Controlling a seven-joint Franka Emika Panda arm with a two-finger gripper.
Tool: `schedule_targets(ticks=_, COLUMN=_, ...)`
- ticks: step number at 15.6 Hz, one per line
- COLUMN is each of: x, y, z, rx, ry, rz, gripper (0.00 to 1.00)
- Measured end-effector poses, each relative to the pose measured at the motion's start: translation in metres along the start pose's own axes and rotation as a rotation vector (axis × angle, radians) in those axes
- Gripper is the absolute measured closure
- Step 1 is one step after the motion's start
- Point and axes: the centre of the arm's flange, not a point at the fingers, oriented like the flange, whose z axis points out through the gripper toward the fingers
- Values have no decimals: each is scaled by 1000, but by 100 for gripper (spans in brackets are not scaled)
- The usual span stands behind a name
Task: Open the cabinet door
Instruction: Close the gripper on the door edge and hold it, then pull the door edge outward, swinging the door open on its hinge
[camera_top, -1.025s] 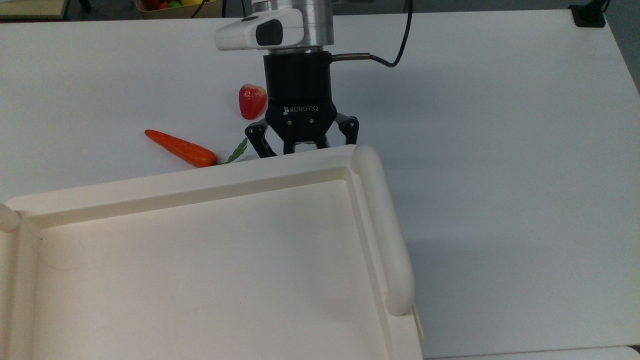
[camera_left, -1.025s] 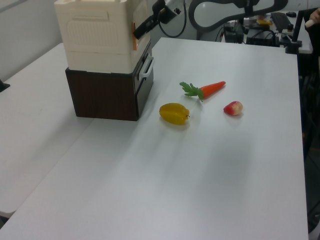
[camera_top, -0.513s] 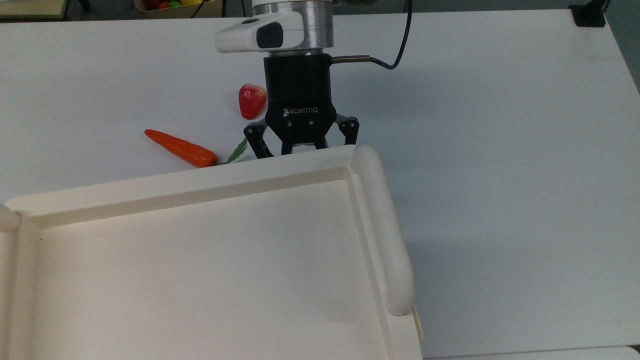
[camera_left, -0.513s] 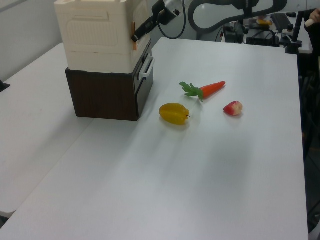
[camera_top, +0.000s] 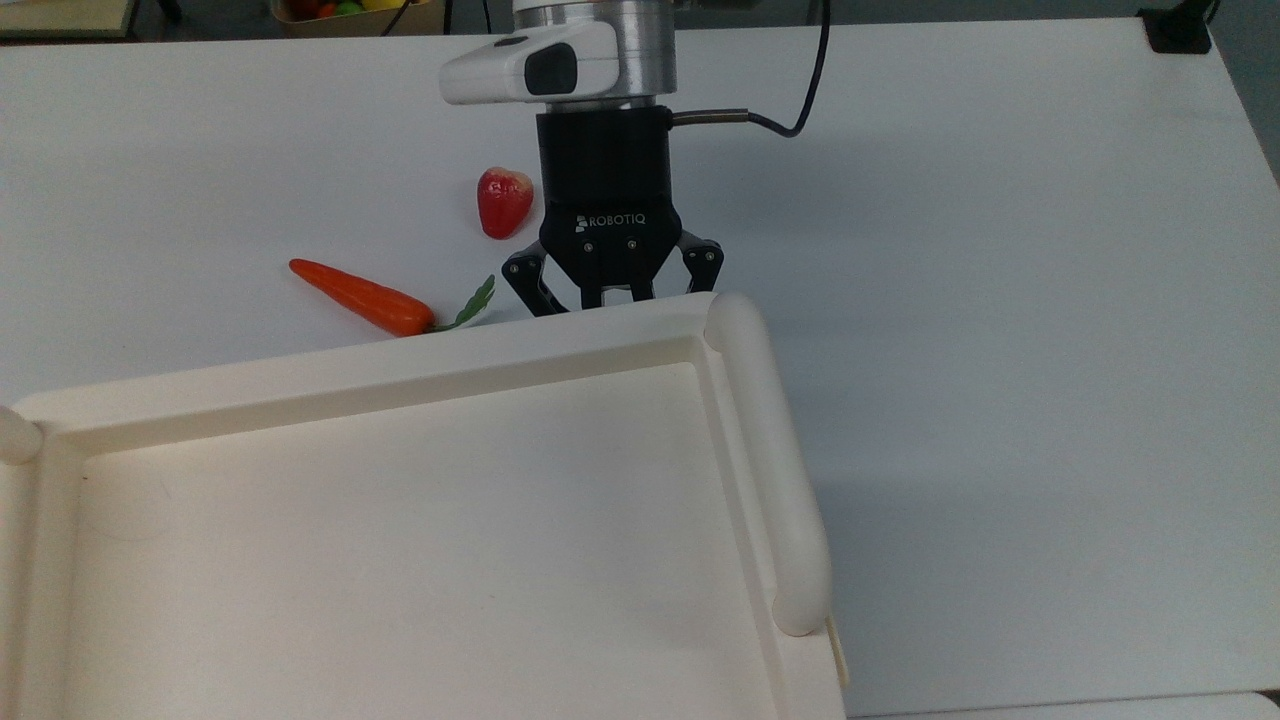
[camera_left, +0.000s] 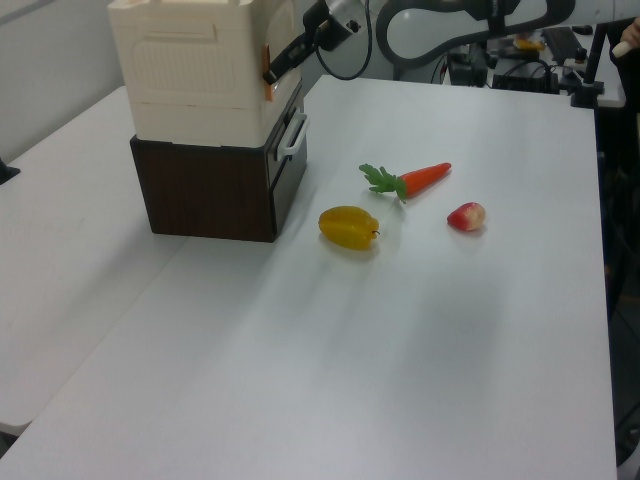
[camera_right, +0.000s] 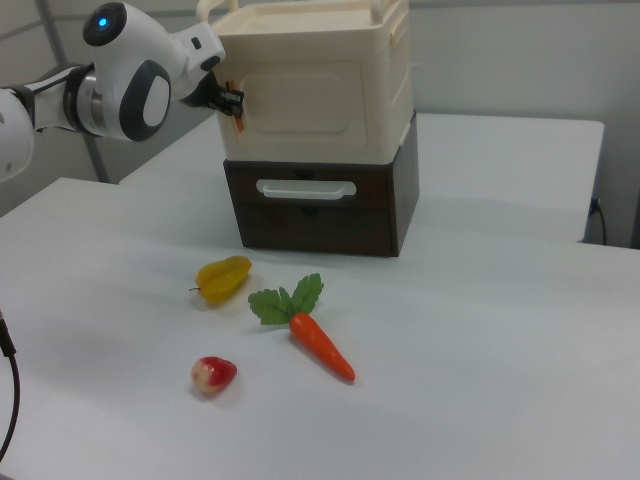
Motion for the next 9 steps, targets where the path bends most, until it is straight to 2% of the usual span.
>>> schedule_targets(ticks=6, x=-1, y=1, z=-3, rx=0, ry=-4, rz=3, gripper=82)
schedule_targets(ticks=9, x=-3, y=4, z=-10, rx=0, ry=-43, rz=1, gripper=82)
